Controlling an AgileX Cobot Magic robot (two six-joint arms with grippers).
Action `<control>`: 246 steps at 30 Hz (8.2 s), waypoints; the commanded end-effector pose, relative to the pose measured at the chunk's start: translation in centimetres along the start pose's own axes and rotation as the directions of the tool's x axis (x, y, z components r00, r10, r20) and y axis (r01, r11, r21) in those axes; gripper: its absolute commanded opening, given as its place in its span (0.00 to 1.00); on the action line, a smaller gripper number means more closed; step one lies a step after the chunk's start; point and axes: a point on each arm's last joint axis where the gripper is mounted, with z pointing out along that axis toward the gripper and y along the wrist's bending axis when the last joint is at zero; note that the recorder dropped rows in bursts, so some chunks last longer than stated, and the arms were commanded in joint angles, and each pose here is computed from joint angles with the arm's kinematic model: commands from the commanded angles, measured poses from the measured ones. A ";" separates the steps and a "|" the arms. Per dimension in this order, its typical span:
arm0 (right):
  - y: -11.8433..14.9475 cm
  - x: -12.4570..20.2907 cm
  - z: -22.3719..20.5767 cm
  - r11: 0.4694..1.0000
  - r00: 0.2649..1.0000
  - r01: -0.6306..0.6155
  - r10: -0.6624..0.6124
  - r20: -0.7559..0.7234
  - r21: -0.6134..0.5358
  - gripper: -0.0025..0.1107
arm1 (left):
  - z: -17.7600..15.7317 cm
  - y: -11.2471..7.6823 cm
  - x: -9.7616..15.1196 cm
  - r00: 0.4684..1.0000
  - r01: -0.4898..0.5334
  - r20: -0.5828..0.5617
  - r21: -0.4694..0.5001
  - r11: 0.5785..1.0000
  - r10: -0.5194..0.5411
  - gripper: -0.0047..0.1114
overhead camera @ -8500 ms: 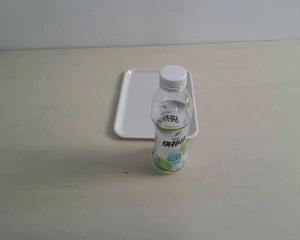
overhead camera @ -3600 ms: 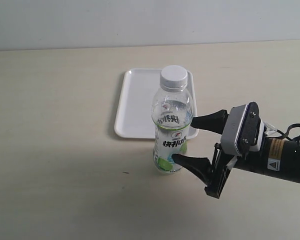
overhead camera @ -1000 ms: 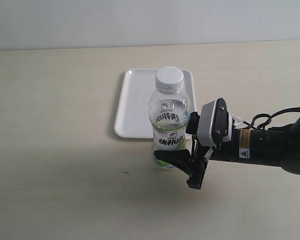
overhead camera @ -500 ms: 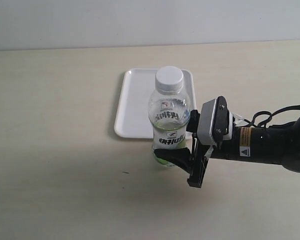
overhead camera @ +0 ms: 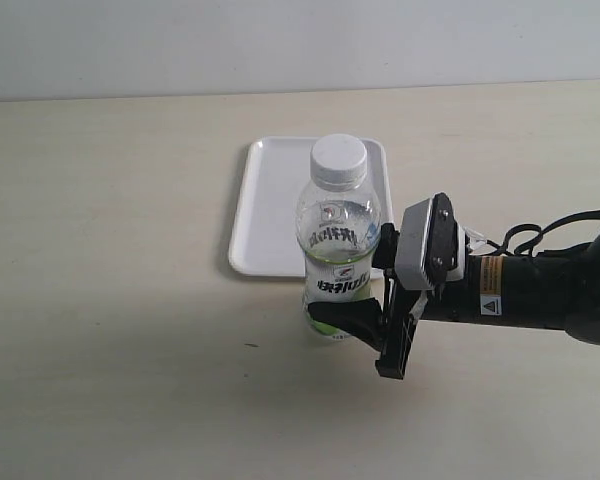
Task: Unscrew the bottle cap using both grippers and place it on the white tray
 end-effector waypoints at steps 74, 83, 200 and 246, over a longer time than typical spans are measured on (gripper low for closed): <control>-1.5 -2.7 -0.4 1.000 0.993 -0.007 0.006 -0.119 -0.016 0.02 | 26.7 -13.9 -5.7 0.329 -0.315 -0.495 0.745 0.588 0.804 0.04; -1.5 -2.7 -0.4 1.000 0.993 0.015 -0.018 -0.120 -0.023 0.02 | 25.3 -21.1 -1.6 0.267 -0.064 -0.411 0.895 0.442 0.871 0.06; -1.7 -2.5 -0.4 1.000 0.990 0.005 -0.005 -0.141 0.000 0.02 | 25.8 -22.9 4.3 0.151 0.170 -0.767 0.642 0.747 0.624 0.04; -1.8 -2.0 -0.6 1.000 0.976 -0.004 0.008 -0.219 0.016 0.02 | 27.0 -25.1 -1.5 0.185 -0.086 0.044 0.996 -0.028 0.982 0.55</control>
